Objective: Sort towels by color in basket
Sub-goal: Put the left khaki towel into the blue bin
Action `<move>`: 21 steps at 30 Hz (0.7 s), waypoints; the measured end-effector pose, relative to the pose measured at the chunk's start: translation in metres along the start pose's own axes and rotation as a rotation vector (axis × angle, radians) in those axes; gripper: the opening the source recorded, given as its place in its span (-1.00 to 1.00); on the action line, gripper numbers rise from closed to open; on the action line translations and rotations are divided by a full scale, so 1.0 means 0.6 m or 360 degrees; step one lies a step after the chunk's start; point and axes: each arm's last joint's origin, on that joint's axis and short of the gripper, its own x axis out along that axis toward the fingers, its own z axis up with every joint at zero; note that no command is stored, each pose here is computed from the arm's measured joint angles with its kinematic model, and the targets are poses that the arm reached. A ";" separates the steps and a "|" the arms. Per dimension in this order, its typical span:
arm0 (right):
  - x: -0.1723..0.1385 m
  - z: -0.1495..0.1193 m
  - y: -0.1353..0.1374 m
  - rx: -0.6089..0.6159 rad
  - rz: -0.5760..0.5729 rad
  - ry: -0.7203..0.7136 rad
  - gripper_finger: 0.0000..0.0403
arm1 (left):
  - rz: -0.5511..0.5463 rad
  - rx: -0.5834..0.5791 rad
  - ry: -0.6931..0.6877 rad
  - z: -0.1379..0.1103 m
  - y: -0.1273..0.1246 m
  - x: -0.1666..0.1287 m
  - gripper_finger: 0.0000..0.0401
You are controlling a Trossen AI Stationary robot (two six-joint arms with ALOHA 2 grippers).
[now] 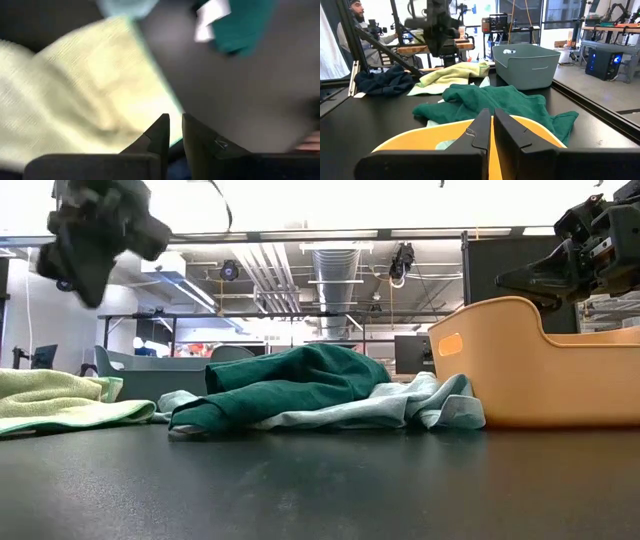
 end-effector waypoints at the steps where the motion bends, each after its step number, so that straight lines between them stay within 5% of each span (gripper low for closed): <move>1: 0.000 0.000 0.000 0.0000 0.0000 0.0001 -0.94 | 0.0073 -0.0007 0.0048 0.004 -0.004 0.007 -0.82; 11: 0.000 0.000 0.000 0.0000 0.0000 0.0000 -0.94 | 0.0556 0.0088 0.0486 0.034 -0.010 0.094 -0.80; 21: 0.000 0.000 0.000 0.0000 0.0000 0.0000 -0.94 | 0.0777 0.0126 0.0770 0.049 0.021 0.100 -0.52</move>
